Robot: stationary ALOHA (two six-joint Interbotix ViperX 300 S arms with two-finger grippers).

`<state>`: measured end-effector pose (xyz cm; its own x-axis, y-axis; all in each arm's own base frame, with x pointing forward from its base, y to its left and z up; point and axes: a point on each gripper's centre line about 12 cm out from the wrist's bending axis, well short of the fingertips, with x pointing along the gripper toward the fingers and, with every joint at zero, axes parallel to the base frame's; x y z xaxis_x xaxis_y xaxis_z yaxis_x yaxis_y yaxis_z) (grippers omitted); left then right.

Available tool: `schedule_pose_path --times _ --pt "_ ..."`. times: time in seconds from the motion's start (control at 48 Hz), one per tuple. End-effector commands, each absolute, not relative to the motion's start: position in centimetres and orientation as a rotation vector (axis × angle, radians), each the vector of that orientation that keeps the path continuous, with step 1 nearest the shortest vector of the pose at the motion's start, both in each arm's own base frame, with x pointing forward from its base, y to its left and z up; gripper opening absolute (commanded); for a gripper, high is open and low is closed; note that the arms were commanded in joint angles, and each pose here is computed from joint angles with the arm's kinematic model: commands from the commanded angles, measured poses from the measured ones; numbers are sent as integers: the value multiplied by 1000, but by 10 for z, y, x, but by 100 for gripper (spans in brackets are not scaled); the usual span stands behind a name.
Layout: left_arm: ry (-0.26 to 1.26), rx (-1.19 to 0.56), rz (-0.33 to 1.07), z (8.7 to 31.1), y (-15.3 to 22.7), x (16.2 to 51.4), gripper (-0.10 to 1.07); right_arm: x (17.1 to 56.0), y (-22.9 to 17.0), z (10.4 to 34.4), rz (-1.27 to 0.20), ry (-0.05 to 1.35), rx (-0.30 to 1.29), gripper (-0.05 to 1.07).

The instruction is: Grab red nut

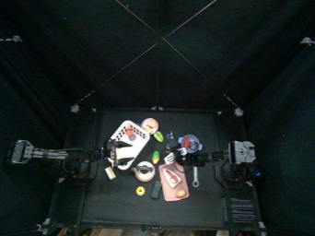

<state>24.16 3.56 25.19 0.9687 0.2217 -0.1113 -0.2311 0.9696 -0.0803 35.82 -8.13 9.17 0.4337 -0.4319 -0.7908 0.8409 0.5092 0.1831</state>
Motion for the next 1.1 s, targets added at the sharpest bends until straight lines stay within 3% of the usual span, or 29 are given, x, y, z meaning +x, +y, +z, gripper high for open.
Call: schedule_pose_path --times 0.0,0.375,0.667,1.083 --pt "82 -90 232 257 36 243 103 361 -83 100 -854 729 634 77" --pt "84 -91 232 257 36 243 103 362 -81 100 -851 729 632 76" --pt "83 -91 233 257 36 243 103 362 -82 100 -854 730 631 66" --pt "84 -91 232 257 36 243 103 364 -82 104 -848 717 633 66"
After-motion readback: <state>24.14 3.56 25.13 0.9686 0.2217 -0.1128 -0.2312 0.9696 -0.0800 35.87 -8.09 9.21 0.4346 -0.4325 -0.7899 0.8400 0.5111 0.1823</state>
